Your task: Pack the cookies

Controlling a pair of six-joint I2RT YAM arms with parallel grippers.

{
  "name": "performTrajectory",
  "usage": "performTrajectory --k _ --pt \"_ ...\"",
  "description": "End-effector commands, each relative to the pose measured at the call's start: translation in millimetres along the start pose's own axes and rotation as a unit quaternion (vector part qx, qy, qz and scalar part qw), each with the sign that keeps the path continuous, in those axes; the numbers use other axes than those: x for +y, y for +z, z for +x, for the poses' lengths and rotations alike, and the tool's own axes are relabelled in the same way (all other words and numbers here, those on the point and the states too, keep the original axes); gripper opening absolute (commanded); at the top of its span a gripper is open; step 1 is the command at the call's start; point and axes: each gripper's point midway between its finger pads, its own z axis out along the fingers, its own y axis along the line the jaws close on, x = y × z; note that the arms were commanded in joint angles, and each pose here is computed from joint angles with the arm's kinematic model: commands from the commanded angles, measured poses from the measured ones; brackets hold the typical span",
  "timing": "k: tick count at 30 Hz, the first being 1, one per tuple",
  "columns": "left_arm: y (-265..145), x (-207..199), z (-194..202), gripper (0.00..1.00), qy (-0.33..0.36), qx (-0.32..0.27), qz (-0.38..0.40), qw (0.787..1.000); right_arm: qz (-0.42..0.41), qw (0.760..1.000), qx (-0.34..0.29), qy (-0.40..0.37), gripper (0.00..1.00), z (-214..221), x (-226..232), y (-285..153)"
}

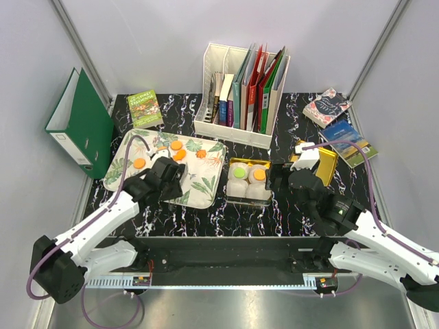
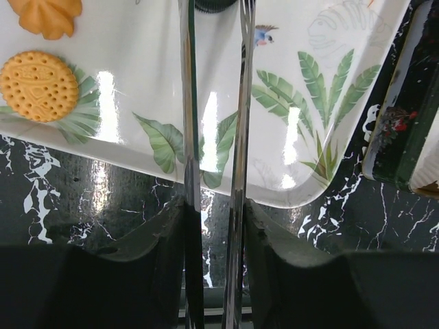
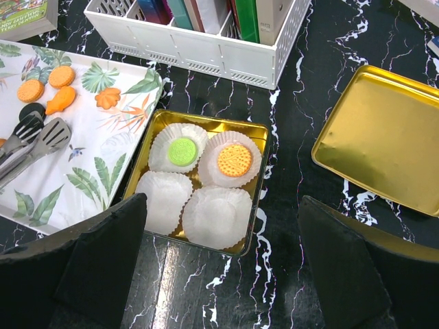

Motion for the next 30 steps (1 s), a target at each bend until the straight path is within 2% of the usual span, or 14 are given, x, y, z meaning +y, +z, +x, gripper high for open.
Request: performTrajectory --k 1,8,13,20,30 --pt "-27 -21 -36 0.32 -0.006 -0.051 0.046 0.998 -0.011 1.000 -0.014 0.016 1.00 -11 7 -1" --pt "-53 -36 -53 0.27 -0.009 -0.070 0.084 0.994 -0.011 1.000 -0.012 0.014 1.00 -11 9 0" --pt "-75 -60 -59 0.26 -0.013 -0.083 0.130 0.988 -0.009 1.000 -0.015 0.013 1.00 -13 9 0" --pt "-90 -122 -23 0.25 0.037 -0.055 0.196 0.978 -0.009 1.000 -0.017 0.013 1.00 -16 10 1" --pt "-87 -191 21 0.25 0.106 -0.011 0.234 0.966 -0.009 1.000 -0.018 0.013 1.00 -14 8 0"
